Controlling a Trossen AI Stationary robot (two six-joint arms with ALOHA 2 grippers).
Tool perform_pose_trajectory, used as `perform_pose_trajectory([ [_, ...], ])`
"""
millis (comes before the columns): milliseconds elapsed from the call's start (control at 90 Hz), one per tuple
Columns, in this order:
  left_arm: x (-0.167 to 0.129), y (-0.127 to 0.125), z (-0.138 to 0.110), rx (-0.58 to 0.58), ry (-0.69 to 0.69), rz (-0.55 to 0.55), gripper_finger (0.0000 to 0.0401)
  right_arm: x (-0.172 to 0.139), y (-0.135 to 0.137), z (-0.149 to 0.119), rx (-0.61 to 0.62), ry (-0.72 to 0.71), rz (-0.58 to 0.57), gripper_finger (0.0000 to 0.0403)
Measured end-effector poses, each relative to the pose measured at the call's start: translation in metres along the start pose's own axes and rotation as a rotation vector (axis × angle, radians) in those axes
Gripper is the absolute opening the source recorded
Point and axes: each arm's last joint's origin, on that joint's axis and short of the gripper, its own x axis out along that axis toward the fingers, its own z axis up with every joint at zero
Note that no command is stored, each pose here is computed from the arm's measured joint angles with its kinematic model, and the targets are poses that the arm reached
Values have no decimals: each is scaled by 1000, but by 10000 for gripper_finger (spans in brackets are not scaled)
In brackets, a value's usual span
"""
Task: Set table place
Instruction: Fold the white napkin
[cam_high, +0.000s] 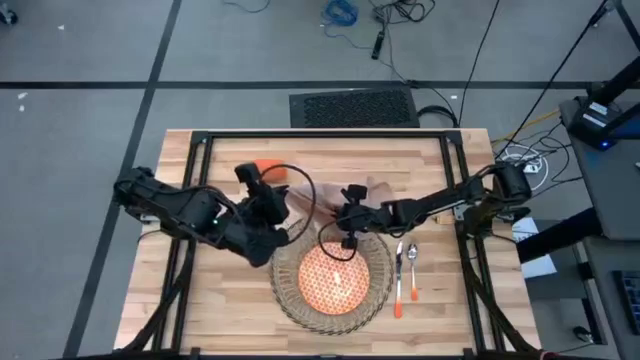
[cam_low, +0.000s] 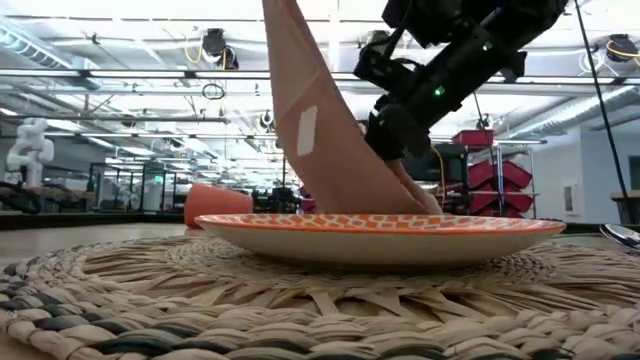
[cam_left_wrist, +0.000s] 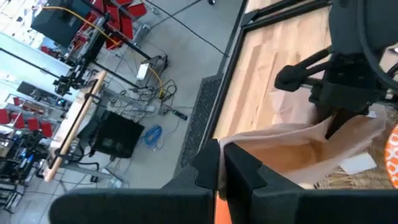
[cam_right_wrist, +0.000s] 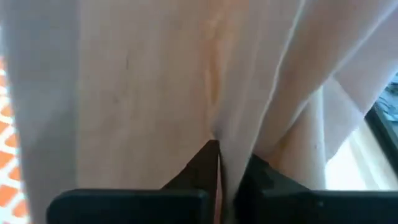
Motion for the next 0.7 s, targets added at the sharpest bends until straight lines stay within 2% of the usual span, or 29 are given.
perform_pose_trajectory([
  [144, -4, 8, 1, 0, -9, 47, 0, -14, -9, 8, -2, -32, -15, 13],
  [378, -9, 17, 4, -7, -27, 59, 0, -41, -29, 15, 4, -37, -33, 12],
  [633, -14, 26, 8, 0, -48, 90, 0, -72, -42, 22, 12, -76, -14, 1],
  [700, -16, 30, 9, -1, -52, 96, 0, -83, -47, 24, 26, -105, 23, 1],
])
